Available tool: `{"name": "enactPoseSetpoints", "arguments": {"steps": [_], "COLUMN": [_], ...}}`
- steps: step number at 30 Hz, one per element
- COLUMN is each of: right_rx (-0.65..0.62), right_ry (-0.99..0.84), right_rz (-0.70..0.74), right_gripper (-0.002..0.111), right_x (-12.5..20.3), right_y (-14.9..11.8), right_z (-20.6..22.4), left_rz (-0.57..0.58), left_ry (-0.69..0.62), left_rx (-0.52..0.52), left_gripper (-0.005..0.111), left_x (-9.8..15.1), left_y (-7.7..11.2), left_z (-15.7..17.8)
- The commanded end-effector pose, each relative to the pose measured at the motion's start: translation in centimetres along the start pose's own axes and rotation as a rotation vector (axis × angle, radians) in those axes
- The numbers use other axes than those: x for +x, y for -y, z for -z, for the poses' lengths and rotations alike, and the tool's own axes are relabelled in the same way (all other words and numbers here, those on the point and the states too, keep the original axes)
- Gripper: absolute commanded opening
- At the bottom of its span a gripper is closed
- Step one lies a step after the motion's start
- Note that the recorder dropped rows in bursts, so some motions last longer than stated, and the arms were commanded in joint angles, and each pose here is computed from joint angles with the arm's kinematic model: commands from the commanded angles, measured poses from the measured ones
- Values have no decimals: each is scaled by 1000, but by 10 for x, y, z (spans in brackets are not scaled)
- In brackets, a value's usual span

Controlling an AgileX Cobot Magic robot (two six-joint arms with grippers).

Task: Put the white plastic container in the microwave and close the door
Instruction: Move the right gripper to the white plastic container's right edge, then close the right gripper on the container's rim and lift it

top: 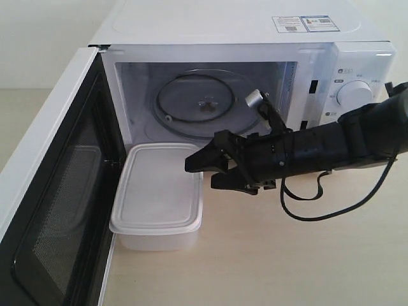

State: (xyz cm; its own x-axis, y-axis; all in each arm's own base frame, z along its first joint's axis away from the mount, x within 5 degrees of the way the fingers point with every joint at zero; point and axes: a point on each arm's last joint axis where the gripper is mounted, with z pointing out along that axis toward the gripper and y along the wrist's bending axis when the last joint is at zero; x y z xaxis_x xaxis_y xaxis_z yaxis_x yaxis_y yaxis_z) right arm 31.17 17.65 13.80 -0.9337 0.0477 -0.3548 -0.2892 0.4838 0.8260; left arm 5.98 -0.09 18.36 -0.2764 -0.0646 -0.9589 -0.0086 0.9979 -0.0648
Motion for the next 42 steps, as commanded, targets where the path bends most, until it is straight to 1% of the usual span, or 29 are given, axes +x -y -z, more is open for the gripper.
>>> {"name": "enactPoseSetpoints", "arguments": {"steps": [1,5,8,13,14,18,19,25,31,32,34,37,38,40,42], "right_rx": [21,20,15,-85,-88,-58,-58,-54,-1,1,3,3,3,1,1], "right_ry": [21,18,-6,-70,-70,-59,-59,-58,-42,-41,-41,-41,-41,-41,-41], "right_rz": [-35,-43,-73,-118,-119,-116,-116,-116,-125,-125,-126,-124,-122,-122,-122], "right_gripper": [71,71,71,71,70,57,55,56,55,54,48,31,27,25,29], "right_x": [-6,-6,-2,0,-1,-3,-3,-3,-5,-5,-5,-5,-5,-5,-5], "right_y": [-1,0,9,23,24,27,27,28,32,33,33,33,33,33,33], "right_z": [-1,-2,-8,-26,-27,-28,-28,-28,-29,-29,-29,-29,-29,-29,-29], "left_rz": [-1,-1,-1,-1,-1,-1,-1,-1,-1,-1,-1,-1,-1,-1,-1], "left_ry": [7,7,7,7,7,7,7,7,7,7,7,7,7,7,7], "left_rx": [-7,-7,-7,-7,-7,-7,-7,-7,-7,-7,-7,-7,-7,-7,-7], "left_gripper": [4,4,4,4,4,4,4,4,4,4,4,4,4,4,4], "left_x": [1,1,1,1,1,1,1,1,1,1,1,1,1,1,1], "left_y": [0,0,0,0,0,0,0,0,0,0,0,0,0,0,0], "left_z": [0,0,0,0,0,0,0,0,0,0,0,0,0,0,0]}}
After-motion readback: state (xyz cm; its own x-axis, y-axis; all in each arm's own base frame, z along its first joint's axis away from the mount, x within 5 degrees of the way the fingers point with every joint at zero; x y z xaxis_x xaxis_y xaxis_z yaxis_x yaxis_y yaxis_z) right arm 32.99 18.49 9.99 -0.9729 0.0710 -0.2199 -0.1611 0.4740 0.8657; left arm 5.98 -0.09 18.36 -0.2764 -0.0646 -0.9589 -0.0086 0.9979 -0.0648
